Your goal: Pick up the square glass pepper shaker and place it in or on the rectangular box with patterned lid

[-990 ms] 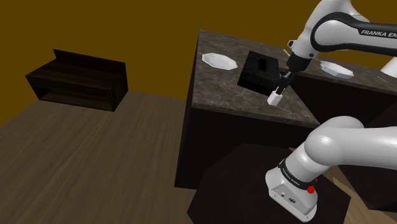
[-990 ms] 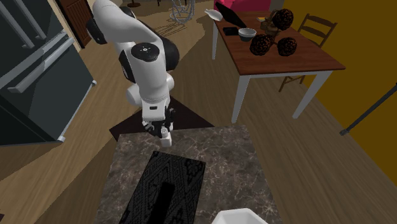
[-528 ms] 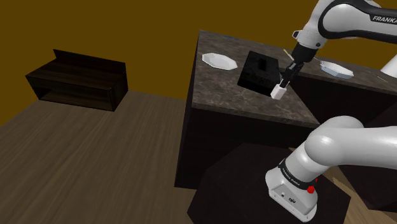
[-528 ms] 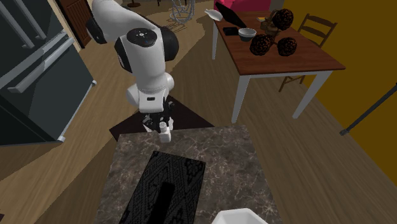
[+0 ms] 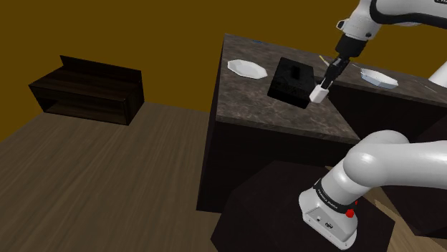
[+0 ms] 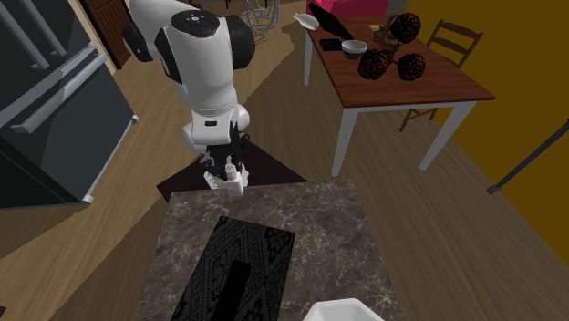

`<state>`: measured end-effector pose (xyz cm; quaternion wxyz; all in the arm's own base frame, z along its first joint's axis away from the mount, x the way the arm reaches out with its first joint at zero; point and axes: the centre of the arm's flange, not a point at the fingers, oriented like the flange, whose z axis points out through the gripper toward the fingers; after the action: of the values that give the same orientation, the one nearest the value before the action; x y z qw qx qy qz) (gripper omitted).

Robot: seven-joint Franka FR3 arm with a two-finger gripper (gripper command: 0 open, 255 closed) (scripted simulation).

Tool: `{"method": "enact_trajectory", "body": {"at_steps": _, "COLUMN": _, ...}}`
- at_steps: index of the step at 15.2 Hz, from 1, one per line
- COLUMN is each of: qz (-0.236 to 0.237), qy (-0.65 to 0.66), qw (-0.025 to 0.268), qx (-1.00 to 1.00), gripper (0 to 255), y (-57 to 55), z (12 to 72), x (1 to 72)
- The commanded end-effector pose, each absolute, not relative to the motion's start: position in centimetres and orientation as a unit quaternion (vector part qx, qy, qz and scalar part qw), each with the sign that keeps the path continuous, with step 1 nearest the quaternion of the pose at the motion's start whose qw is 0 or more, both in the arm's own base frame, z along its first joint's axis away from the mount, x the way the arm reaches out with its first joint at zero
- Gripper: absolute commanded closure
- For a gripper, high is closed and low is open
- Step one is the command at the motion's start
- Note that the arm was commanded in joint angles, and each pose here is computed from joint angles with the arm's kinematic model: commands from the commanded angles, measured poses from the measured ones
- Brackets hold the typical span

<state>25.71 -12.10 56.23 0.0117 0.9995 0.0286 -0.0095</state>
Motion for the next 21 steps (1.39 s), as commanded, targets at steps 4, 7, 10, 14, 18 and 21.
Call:
{"method": "enact_trajectory", "body": {"at_steps": 4, "qz": -0.010, "qy": 0.029, "qw": 0.012, "qx": 0.999, "gripper": 255, "y": -12.0, "z": 58.8, "x": 25.6}}
{"method": "enact_trajectory", "body": {"at_steps": 7, "qz": -0.010, "qy": 0.029, "qw": 0.012, "qx": 0.999, "gripper": 255, "y": -12.0, "z": 60.4, "x": 25.6}}
{"method": "enact_trajectory", "body": {"at_steps": 10, "qz": -0.010, "qy": 0.029, "qw": 0.012, "qx": 0.999, "gripper": 255, "y": -12.0, "z": 62.0, "x": 25.6}}
{"method": "enact_trajectory", "body": {"at_steps": 14, "qz": -0.010, "qy": 0.029, "qw": 0.012, "qx": 0.999, "gripper": 255, "y": -12.0, "z": 64.1, "x": 25.6}}
{"method": "enact_trajectory", "body": {"at_steps": 18, "qz": -0.010, "qy": 0.029, "qw": 0.012, "qx": 0.999, "gripper": 255, "y": -14.7, "z": 64.9, "x": 28.5}}
{"method": "enact_trajectory", "body": {"at_steps": 21, "qz": -0.010, "qy": 0.029, "qw": 0.012, "qx": 0.999, "gripper": 255, "y": -17.4, "z": 65.4, "x": 31.4}}
